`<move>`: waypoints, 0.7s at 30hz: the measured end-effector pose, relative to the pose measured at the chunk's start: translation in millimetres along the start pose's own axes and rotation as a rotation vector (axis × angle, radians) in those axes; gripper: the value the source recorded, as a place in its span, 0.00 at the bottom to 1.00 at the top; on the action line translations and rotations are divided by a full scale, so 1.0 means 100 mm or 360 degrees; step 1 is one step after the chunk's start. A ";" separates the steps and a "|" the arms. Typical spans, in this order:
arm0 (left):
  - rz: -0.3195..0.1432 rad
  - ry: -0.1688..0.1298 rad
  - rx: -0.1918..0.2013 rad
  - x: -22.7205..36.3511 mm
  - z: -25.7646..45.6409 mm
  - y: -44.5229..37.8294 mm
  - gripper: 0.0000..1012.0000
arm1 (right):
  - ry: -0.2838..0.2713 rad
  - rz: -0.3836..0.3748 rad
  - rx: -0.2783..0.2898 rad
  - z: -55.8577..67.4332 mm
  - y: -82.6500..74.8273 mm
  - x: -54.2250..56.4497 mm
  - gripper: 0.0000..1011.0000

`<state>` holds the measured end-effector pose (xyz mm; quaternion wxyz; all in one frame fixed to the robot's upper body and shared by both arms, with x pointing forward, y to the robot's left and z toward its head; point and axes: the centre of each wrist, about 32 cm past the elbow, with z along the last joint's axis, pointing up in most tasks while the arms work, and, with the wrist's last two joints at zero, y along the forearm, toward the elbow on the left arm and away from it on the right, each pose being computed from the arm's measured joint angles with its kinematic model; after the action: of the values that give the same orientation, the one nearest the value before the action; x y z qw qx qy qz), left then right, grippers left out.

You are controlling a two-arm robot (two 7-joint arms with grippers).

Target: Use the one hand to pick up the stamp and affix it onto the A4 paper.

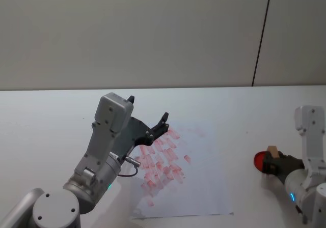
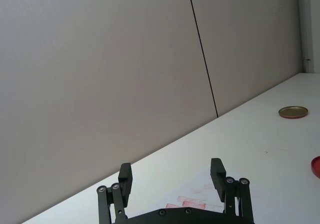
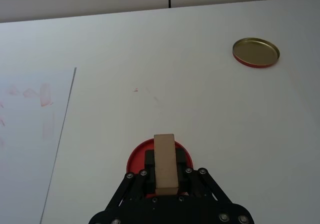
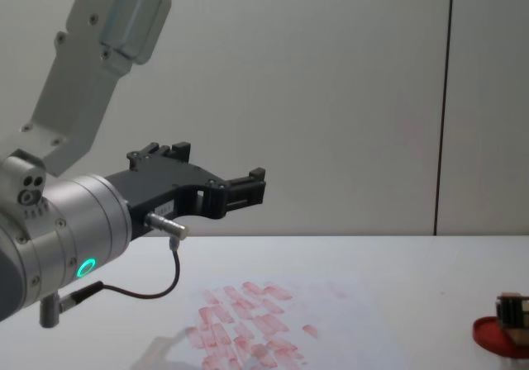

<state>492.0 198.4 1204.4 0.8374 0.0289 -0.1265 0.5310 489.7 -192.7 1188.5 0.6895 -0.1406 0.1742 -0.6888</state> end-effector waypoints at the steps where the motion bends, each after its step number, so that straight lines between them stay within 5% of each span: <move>1: 0.0000 0.0000 0.0000 0.000 0.000 0.000 0.98 | -0.0001 -0.0008 -0.0009 0.00 0.00 0.00 0.26; 21: 0.0000 0.0000 0.0000 0.000 0.000 0.000 0.98 | 0.0007 -0.0076 -0.0184 0.12 0.10 -0.03 0.22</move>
<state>492.0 198.4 1204.4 0.8374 0.0289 -0.1264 0.5310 504.5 -190.0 1195.1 0.6631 -0.1828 0.2117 -0.6943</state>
